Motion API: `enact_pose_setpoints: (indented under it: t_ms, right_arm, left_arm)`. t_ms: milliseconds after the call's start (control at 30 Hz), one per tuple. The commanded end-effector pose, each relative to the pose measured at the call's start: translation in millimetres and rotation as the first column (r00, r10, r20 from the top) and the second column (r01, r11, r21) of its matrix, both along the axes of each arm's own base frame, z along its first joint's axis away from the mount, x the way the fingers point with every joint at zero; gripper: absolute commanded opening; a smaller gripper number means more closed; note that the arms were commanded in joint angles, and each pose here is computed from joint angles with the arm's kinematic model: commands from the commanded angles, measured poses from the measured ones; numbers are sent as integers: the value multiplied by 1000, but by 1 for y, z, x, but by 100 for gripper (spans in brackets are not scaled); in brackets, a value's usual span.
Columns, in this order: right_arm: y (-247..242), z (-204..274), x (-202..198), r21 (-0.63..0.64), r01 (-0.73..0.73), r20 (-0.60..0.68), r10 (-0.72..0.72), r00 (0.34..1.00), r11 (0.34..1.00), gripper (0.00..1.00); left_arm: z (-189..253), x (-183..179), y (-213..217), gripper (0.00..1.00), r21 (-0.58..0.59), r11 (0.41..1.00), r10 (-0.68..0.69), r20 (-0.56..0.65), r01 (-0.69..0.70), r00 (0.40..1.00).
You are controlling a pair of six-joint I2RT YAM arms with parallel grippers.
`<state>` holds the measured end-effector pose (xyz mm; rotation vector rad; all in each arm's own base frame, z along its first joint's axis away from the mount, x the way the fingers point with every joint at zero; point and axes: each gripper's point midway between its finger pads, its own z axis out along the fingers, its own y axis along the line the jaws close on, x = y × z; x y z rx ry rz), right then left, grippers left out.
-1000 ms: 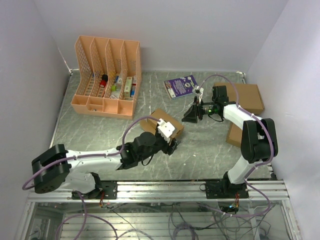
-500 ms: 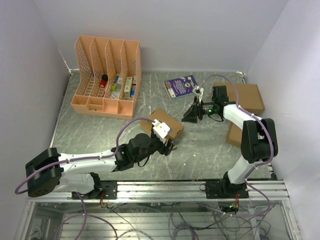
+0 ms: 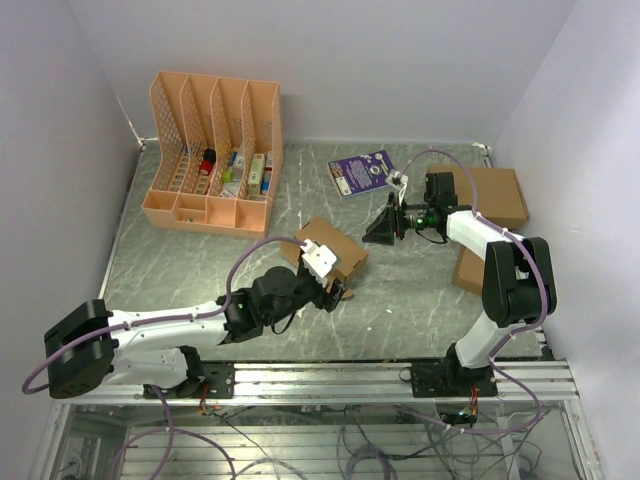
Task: Fold the paper box
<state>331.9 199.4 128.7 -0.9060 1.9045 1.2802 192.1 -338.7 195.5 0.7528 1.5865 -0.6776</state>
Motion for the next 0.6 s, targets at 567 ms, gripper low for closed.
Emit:
enact_pose_setpoints:
  t_ms: [567]
  right_arm:
    - [12,22,-1,21,6,64,-8,998,1000,51]
  left_arm:
    - [-3,-2,-6,74,-4,999,-44,13,44,999]
